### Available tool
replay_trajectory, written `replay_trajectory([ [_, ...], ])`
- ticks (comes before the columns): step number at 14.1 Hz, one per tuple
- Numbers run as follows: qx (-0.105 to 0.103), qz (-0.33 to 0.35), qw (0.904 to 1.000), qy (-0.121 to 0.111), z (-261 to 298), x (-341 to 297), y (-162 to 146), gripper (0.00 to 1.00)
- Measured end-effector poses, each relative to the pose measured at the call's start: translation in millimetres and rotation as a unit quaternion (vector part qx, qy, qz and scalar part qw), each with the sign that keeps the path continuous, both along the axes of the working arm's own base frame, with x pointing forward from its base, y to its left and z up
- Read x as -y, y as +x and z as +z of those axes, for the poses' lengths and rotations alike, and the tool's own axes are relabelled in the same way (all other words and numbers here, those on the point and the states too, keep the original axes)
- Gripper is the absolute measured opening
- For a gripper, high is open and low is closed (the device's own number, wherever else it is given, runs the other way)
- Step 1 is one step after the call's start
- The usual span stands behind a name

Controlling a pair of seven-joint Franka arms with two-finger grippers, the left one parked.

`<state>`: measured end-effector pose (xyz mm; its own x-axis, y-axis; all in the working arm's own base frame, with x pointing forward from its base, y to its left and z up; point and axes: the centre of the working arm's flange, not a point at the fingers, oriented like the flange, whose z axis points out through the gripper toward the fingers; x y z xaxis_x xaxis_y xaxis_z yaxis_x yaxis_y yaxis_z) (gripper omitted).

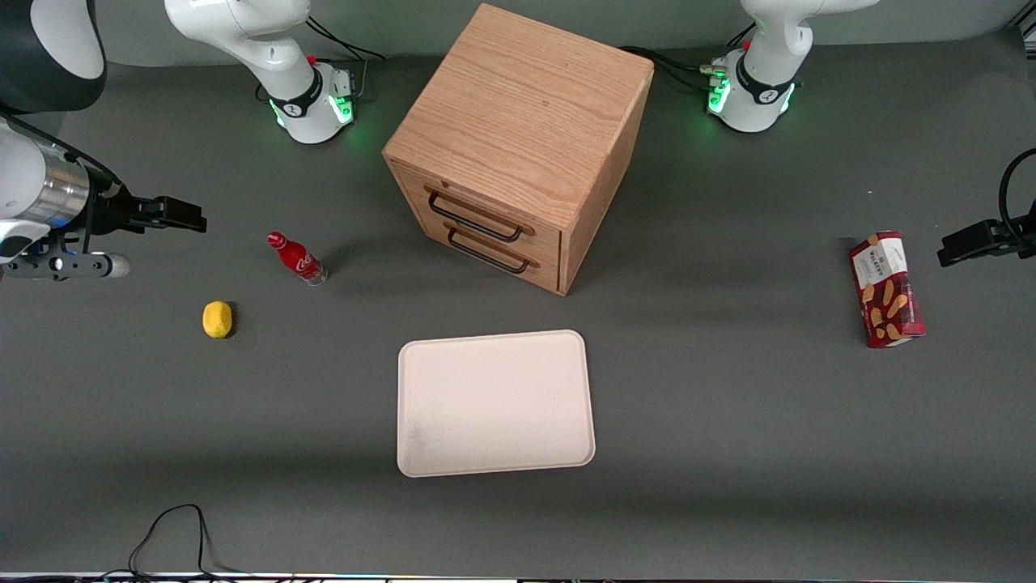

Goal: Place coke bottle on tray
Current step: 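Move the open right gripper toward the red Coca-Cola bottle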

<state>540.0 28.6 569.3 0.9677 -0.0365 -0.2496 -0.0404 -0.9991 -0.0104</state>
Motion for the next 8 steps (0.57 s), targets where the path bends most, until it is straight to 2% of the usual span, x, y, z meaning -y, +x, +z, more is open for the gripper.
replay_trajectory([
  [3,-0.002,0.001,1.0000,0.004,6,3,-28,1.00],
  [5,0.000,0.002,1.0000,0.009,5,6,-62,1.00],
  [8,0.018,0.005,0.9997,0.013,-4,11,-120,1.00],
])
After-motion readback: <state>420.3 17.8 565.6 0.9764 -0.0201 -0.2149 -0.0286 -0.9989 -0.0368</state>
